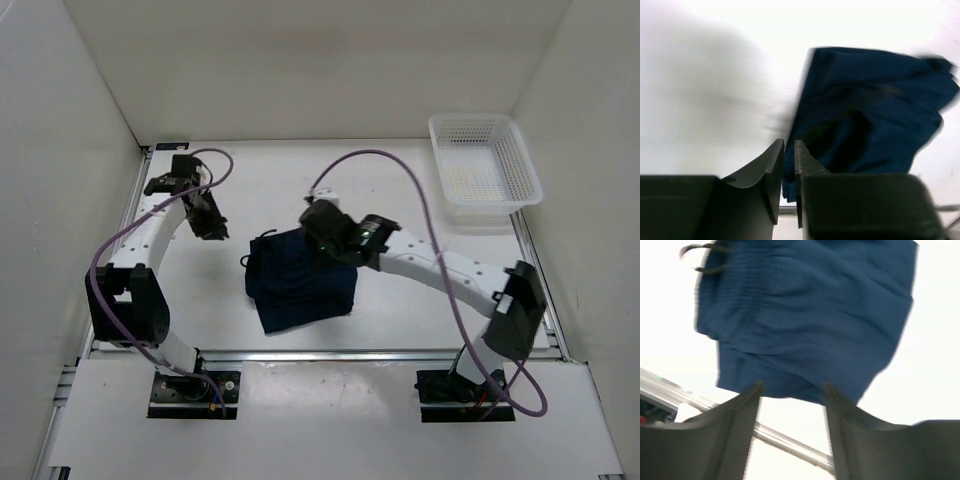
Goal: Fold and stack the shorts
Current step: Fold the shorts
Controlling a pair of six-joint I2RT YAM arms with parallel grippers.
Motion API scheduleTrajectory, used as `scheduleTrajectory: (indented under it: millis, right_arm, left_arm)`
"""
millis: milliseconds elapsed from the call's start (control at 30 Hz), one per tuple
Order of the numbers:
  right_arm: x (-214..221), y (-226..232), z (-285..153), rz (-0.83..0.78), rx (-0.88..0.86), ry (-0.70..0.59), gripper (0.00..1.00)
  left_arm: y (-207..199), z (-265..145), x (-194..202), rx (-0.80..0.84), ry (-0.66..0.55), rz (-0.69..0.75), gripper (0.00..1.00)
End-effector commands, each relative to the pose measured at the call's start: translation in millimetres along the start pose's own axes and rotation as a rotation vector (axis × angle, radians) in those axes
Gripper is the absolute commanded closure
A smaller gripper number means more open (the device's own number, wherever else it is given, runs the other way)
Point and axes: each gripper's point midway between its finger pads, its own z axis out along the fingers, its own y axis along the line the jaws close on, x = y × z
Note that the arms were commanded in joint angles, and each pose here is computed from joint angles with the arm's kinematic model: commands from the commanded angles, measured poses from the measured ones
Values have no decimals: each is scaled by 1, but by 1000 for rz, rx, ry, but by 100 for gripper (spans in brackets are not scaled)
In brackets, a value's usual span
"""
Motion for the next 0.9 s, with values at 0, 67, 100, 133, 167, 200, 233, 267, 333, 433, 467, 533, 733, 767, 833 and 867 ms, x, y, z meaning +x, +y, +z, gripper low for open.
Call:
scheduleTrajectory:
  millis: [0,67,100,133,167,200,233,267,333,433,467,533,733,767,833,867]
  right_arm:
    - [-1,-39,1,167,15,-5,65]
    - [16,-58,10,215,43,39,78]
    - [18,-60,13,222,37,46,87]
    - [23,-59,14,229,19,70,89]
    - [27,-58,19,228,14,84,91]
    - [31,-57,23,226,12,99,91]
    - [37,-58,31,222,27,124,91]
    - [40,-58,35,229,35,137,92]
    - [54,-61,49,234,61,177,92]
    - [77,-72,73,242,110,225,94]
    - [89,-74,78,239,115,254,94]
    - [103,-78,89,258,125,303,94]
    - [97,-61,85,270,45,361,79]
    - [93,-72,79,259,99,343,70]
    - [61,-78,55,258,128,232,56]
    - [54,-86,45,254,161,193,46]
  left_arm:
    - [-36,-33,19,63,-7,204,77]
    - [-51,-34,28,84,0,256,79]
    - [-63,-30,42,93,27,288,79]
    - [-69,-26,45,91,27,288,79]
    - [-72,-23,50,89,42,292,79]
    - [-77,-18,51,91,47,292,80]
    - [-76,-2,57,77,74,291,80]
    - [-78,6,62,93,101,289,80]
    - [-72,30,68,59,150,284,84]
    - [-60,58,74,-4,195,280,84]
    - [-56,66,75,-19,201,289,86]
    - [-47,81,81,-54,232,287,87]
    - [-48,80,76,-51,211,300,88]
    - [-54,66,70,-35,190,313,88]
    - [-56,48,57,-55,134,318,88]
    - [-58,36,49,-56,105,329,84]
